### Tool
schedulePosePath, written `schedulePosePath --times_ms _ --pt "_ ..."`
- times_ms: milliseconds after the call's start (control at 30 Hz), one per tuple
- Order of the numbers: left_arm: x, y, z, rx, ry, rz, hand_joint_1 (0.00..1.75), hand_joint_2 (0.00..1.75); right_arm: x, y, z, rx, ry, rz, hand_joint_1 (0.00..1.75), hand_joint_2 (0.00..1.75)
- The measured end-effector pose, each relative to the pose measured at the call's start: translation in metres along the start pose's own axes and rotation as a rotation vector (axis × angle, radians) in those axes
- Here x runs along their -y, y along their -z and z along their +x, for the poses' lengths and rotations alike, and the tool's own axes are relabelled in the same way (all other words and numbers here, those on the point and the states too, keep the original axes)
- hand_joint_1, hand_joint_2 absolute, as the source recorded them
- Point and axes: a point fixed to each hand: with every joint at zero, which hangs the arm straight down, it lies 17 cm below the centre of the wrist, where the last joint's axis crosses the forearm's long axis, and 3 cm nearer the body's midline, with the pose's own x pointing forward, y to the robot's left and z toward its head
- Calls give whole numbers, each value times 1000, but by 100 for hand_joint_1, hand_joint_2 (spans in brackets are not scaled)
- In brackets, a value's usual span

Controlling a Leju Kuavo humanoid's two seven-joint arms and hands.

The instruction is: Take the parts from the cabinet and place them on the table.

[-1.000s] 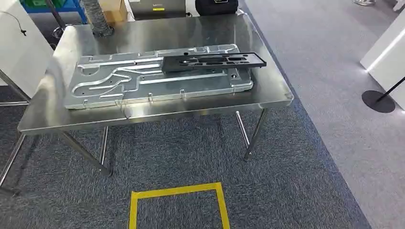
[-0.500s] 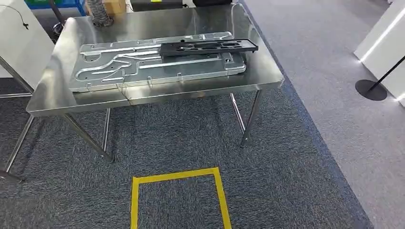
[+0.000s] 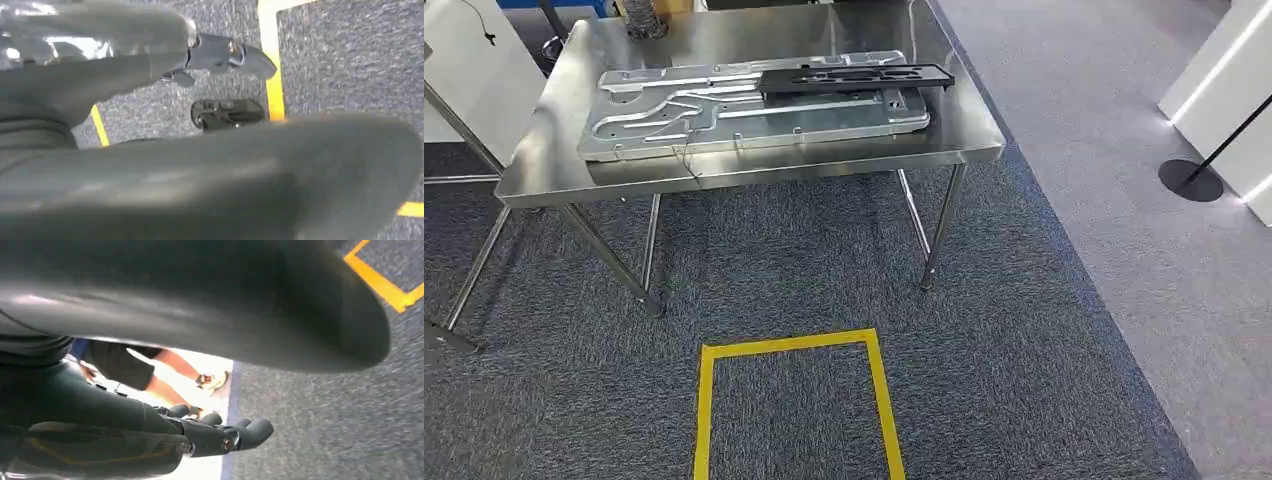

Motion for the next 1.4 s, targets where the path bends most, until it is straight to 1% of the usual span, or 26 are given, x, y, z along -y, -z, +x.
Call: schedulePosePath --times_ms 67,133,167,233,300,400,500,567,600,633,667,700,733,767,800,833,867,933,1033,1167,1333,1367,1400 --pt "2 -1 -6 -13 -2 -3 0 0 -2 2 -3 -17 35 -7 0 0" --pt "2 -1 -4 -12 -2 -1 0 0 -3 2 -3 -22 56 -7 0 0" --pt "2 -1 -4 -11 -2 -1 0 0 -3 3 -3 -23 65 -9 0 175" --pt "2 -1 -5 -13 -2 0 0 0 1 3 -3 -22 93 -30 0 175" --pt "0 -1 -4 -11 -9 12 0 0 5 5 -1 -7 163 -58 0 175" --pt "-5 0 -6 -13 -18 35 0 0 20 6 11 66 376 -93 0 175" --pt "-6 0 -5 -17 -18 42 0 0 23 5 16 94 499 -69 0 175" --pt "-7 0 -7 -26 -15 46 0 0 13 5 12 55 556 -9 0 175" --pt "-8 0 -9 -33 -9 48 0 0 9 6 0 0 571 10 0 175" --pt "-9 0 -11 -41 -6 51 0 175 8 8 -15 -66 582 7 0 175" --pt "-9 0 -12 -46 -6 54 0 175 10 10 -31 -128 600 -15 0 175" --pt "-9 0 -12 -47 -8 56 0 175 13 13 -45 -164 635 -46 0 175" --pt "-10 0 -13 -49 -12 58 0 175 17 16 -53 -173 680 -73 0 175" --pt "-11 -1 -14 -51 -18 61 0 175 23 18 -56 -156 734 -98 0 175" --pt "-12 -1 -14 -53 -22 67 0 175 30 20 -55 -120 786 -114 0 0" --pt "-14 -1 -14 -53 -25 71 0 175 34 21 -53 -83 827 -123 0 0" --pt "-15 0 -14 -52 -28 74 0 175 40 21 -48 -40 868 -130 0 175" --pt "-18 0 -12 -48 -28 82 0 175 49 20 -37 33 917 -133 0 175" --pt "-19 0 -13 -50 -27 86 0 175 59 16 -22 105 963 -145 0 175" --pt "-19 0 -13 -54 -20 85 0 175 57 15 -16 129 1012 -145 0 175" --pt "-31 1 -7 -49 -15 107 0 175 36 21 -15 137 1059 -107 0 175" --pt "-33 2 -4 -44 -13 113 0 0 32 22 -14 143 1064 -101 0 175" --pt "-36 3 -1 -38 -9 120 0 0 29 22 -13 147 1071 -96 0 0"
